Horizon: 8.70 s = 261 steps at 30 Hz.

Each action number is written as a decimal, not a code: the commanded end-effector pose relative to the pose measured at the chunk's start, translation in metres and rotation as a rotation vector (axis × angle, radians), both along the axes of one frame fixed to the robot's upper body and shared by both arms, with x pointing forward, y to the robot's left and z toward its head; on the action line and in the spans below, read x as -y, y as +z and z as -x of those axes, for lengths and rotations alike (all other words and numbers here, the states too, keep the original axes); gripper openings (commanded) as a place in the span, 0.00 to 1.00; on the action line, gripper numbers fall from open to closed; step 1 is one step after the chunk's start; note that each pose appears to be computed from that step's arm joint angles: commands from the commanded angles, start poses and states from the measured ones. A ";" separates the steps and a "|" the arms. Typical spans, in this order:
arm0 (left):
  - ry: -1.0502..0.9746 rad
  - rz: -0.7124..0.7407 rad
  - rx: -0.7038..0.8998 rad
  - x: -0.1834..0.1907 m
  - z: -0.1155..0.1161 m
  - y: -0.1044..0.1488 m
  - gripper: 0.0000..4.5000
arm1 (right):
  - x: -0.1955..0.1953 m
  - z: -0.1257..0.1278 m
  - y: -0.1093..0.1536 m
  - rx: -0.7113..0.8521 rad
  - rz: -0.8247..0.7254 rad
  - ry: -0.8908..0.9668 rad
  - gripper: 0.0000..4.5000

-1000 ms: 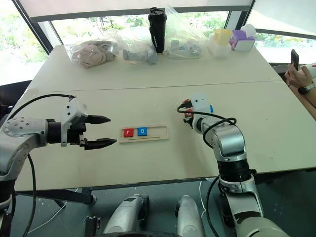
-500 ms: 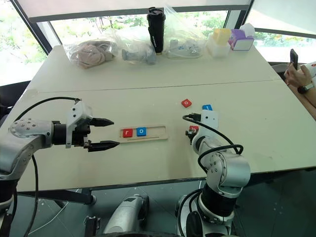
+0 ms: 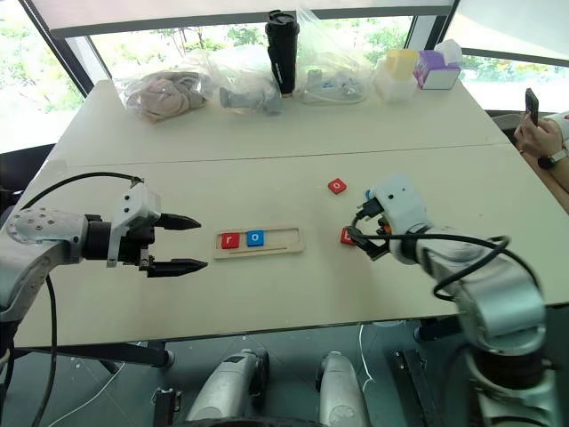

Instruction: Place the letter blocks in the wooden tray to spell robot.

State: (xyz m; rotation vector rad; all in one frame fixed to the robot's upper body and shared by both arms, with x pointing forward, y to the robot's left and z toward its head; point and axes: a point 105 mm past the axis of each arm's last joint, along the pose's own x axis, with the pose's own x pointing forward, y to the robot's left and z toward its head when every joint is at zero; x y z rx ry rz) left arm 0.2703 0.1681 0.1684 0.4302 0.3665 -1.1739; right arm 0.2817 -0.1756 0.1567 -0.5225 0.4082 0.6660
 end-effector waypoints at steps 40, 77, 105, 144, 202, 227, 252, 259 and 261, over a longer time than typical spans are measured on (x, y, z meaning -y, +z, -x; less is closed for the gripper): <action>0.031 -0.039 0.034 -0.009 0.006 -0.003 1.00 | -0.046 -0.060 -0.012 -0.023 -0.130 0.483 0.26; 0.186 0.002 0.074 -0.019 0.009 -0.001 1.00 | -0.154 -0.083 -0.036 -0.077 0.019 0.817 0.26; 0.175 -0.006 0.089 -0.016 0.002 -0.001 1.00 | -0.157 -0.082 -0.034 -0.049 0.022 0.813 0.26; 0.175 -0.015 0.097 -0.016 -0.001 -0.005 1.00 | -0.141 -0.105 0.032 0.190 -0.137 0.593 0.70; 0.161 0.107 0.099 0.008 -0.004 0.008 1.00 | -0.044 -0.159 -0.015 0.111 -0.264 -0.052 0.70; 0.175 0.098 0.101 0.005 -0.002 0.005 1.00 | -0.028 -0.170 -0.024 0.055 -0.256 -0.052 0.70; 0.158 0.097 0.095 0.008 0.008 0.006 1.00 | 0.004 -0.106 -0.004 0.136 -0.344 -0.465 0.26; 0.158 0.101 0.086 0.007 0.000 0.004 1.00 | -0.017 -0.042 -0.026 -0.044 -0.442 -0.687 0.26; 0.144 0.102 0.083 0.008 -0.003 0.003 1.00 | -0.023 -0.036 -0.028 -0.071 -0.463 -0.728 0.26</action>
